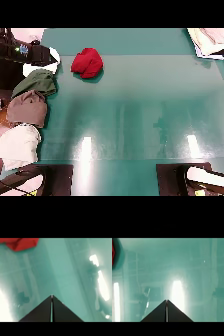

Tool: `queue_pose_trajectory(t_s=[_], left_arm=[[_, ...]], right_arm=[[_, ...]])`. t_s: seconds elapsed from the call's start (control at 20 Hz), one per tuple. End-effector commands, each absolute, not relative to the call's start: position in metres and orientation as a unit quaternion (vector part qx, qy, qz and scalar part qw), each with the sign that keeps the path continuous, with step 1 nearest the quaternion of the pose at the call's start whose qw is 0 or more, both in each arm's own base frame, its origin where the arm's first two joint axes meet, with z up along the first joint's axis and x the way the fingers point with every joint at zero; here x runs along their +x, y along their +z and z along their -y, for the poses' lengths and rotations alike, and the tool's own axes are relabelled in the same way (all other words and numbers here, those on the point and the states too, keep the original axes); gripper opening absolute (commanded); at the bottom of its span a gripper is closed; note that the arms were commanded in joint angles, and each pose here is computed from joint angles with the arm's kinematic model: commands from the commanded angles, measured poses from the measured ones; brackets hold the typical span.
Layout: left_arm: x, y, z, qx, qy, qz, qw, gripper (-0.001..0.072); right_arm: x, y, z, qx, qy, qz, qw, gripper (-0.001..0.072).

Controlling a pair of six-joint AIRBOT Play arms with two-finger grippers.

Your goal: Fold the shirts.

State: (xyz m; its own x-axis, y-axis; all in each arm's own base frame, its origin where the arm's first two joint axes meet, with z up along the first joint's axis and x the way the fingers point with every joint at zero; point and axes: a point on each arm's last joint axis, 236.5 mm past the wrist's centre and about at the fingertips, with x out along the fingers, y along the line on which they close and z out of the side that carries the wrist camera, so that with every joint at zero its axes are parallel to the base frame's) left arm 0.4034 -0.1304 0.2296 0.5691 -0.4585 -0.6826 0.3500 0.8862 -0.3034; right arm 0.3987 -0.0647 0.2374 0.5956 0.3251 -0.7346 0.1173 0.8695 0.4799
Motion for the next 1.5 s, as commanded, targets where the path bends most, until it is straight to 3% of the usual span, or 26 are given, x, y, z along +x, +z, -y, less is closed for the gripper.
queue_pose_trajectory(t_s=[0.0,0.05,0.55,0.75,1.1,1.15,1.2,1.25,1.3,1.35,1.4,1.45], left_arm=[[0.424,0.238,0.129,-0.076,-0.220,-0.368,0.900,0.0325],[0.433,0.234,0.126,-0.085,-0.208,-0.365,0.903,0.0548],[0.587,0.025,0.085,-0.123,-0.094,-0.403,0.902,0.0560],[0.614,-0.021,0.076,-0.121,-0.074,-0.387,0.911,0.0559],[0.638,-0.032,0.067,-0.131,-0.053,-0.342,0.929,0.0557],[0.638,-0.033,0.069,-0.139,-0.053,-0.342,0.928,0.0542],[0.639,-0.034,0.072,-0.142,-0.055,-0.342,0.927,0.0475],[0.639,-0.033,0.075,-0.142,-0.056,-0.339,0.928,0.0476],[0.640,-0.031,0.079,-0.149,-0.058,-0.335,0.928,0.0314],[0.640,-0.029,0.082,-0.156,-0.060,-0.336,0.927,0.0094],[0.640,-0.025,0.086,-0.168,-0.065,-0.339,0.923,0.0025],[0.640,-0.018,0.092,-0.177,-0.074,-0.344,0.919,0.0025]], right_arm=[[0.408,0.244,0.070,0.250,0.054,-0.423,0.869,0.0016],[0.409,0.244,0.070,0.250,0.053,-0.422,0.870,0.0015],[0.414,0.244,0.020,0.223,0.106,-0.437,0.865,0.0016],[0.414,0.244,-0.006,0.210,0.133,-0.444,0.861,0.0016],[0.414,0.244,-0.032,0.196,0.159,-0.449,0.857,0.0016],[0.414,0.244,-0.031,0.196,0.158,-0.448,0.858,0.0016],[0.415,0.245,-0.031,0.196,0.158,-0.446,0.859,0.0016],[0.416,0.245,-0.031,0.196,0.158,-0.445,0.859,0.0016],[0.416,0.245,-0.031,0.196,0.157,-0.444,0.860,0.0016],[0.416,0.245,-0.031,0.196,0.157,-0.443,0.860,0.0016],[0.417,0.246,-0.031,0.197,0.157,-0.441,0.861,0.0016],[0.418,0.246,-0.030,0.197,0.156,-0.441,0.862,0.0016]])
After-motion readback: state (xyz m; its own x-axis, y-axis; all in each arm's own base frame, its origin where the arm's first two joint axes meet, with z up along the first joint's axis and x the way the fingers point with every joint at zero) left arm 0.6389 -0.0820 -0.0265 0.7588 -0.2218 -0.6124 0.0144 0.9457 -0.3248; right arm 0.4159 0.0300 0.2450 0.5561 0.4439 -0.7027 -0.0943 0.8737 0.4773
